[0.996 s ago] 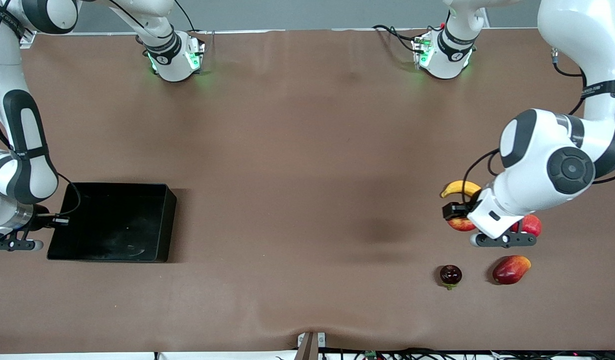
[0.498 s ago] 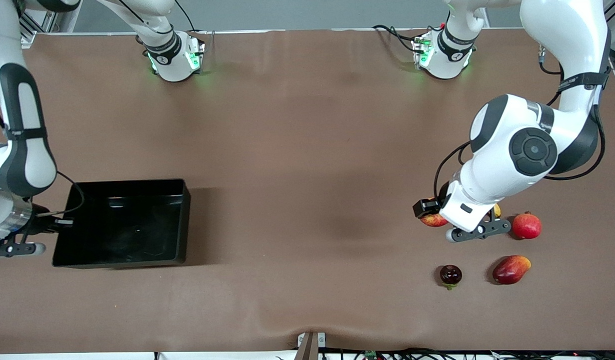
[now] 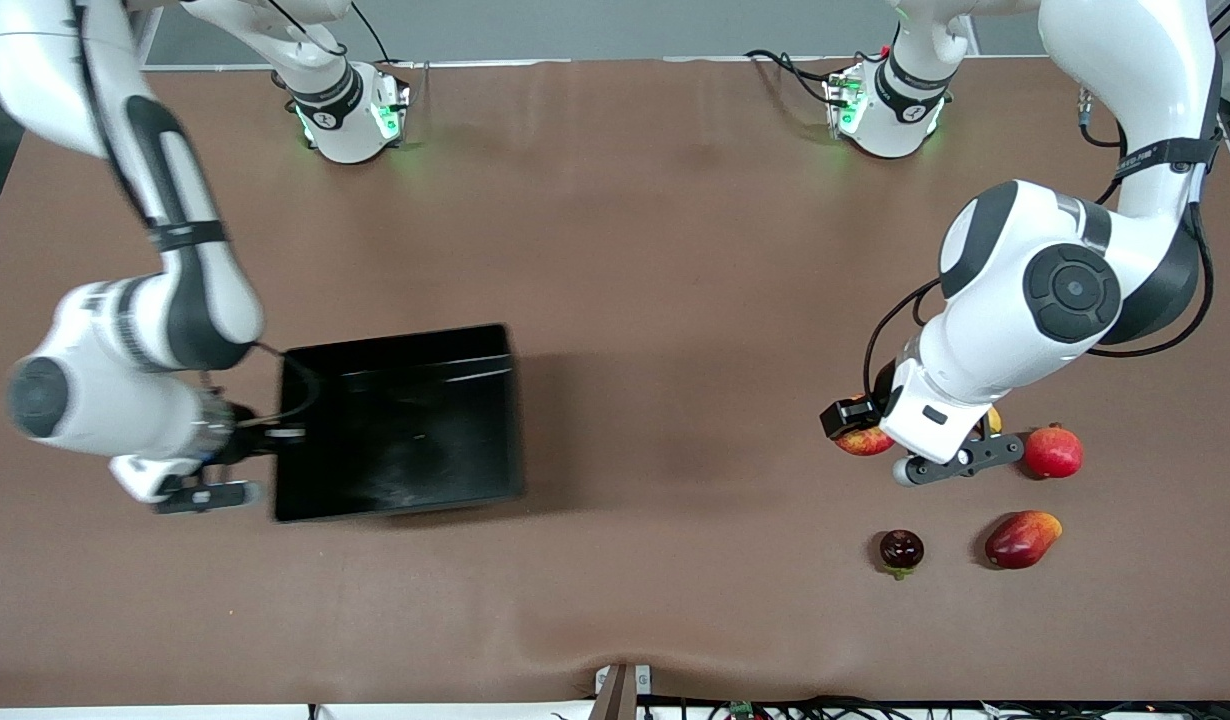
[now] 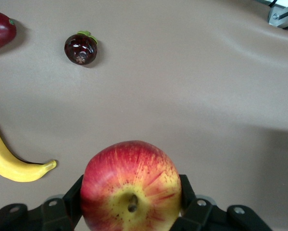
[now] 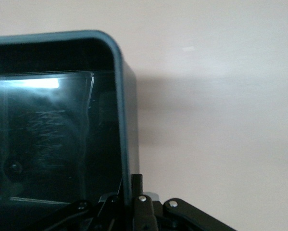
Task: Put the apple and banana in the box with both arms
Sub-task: 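Lift the apple with the left gripper while the right gripper slides the tray, then carry the apple into the tray with the left gripper while the right gripper withdraws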
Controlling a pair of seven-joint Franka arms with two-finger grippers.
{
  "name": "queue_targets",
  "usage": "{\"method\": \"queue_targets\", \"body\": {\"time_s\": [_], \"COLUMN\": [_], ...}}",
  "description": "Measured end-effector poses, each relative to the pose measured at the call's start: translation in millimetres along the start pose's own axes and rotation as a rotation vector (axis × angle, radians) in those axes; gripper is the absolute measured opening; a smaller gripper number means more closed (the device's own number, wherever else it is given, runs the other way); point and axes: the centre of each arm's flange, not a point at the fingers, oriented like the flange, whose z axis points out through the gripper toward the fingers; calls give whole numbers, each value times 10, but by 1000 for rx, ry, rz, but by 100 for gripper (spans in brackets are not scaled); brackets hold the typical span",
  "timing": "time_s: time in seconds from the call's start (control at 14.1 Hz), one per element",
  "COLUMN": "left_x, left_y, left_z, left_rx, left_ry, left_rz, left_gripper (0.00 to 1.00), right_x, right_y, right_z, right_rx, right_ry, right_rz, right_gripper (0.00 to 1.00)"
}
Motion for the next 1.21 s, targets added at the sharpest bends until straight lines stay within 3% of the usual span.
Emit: {"method": "queue_targets", "body": {"time_s": [0.21, 0.57, 0.93, 1.21], "left_x": [37, 32, 15, -62], "left_y": [-39, -17, 46, 177], "left_z": [-57, -93, -342, -404], "left_rx": [-15, -42, -72, -102], "left_ry": [-3, -17, -30, -50], "left_rz": [-15, -25, -36, -99], "left_gripper": [77, 77, 77, 77], "right_x": [-179, -614, -1051, -1146], "right_y": [-1117, -2582, -3411, -3586], "right_z": [202, 710, 1475, 1641], "right_rx": [-7, 6, 14, 11], "right_ry": [-15, 37, 43, 37], "right_rz": [78, 80, 144, 165], "right_gripper": [4, 4, 4, 8]}}
